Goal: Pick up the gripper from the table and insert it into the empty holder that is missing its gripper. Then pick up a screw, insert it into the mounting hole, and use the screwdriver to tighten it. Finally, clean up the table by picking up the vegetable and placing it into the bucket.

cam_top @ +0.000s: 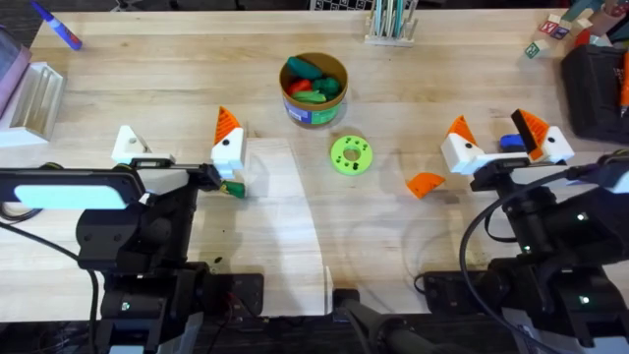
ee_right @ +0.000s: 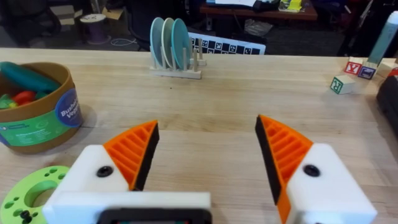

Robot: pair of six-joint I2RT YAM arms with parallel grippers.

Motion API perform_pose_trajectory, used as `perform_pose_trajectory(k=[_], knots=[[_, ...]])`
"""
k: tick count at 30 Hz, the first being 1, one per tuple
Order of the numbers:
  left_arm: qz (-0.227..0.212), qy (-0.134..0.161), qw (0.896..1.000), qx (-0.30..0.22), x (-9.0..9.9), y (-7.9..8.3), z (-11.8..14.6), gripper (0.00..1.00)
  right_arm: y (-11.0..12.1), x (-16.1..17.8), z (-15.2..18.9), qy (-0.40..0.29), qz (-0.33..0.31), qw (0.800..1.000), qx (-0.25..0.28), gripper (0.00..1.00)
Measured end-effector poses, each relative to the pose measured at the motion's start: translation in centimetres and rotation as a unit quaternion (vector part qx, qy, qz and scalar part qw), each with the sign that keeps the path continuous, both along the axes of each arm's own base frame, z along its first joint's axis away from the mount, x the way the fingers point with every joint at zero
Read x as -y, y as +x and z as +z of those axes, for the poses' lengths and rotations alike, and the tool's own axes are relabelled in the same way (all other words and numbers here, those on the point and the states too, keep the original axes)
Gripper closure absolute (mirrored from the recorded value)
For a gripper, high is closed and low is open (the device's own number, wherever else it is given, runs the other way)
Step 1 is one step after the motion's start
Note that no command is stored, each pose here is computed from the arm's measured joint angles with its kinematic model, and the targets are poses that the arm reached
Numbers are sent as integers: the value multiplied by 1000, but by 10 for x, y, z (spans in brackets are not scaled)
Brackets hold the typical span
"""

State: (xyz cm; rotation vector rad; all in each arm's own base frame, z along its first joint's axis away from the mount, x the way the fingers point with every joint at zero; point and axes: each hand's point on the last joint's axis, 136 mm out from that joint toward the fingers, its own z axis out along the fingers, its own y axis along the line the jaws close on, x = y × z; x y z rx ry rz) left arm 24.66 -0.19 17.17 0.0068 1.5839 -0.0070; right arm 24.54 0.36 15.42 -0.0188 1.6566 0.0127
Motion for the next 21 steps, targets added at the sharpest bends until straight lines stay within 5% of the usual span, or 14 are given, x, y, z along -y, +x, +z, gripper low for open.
perform_pose_trajectory(k=[16, 21], knots=[[0, 0, 1000, -20, 0, 0, -10, 15, -1, 1, -3, 4, -4, 1000, -8, 59], [-3, 0, 998, -68, 1, -7, -15, 15, -12, 3, -12, 12, -11, 996, -89, 59]])
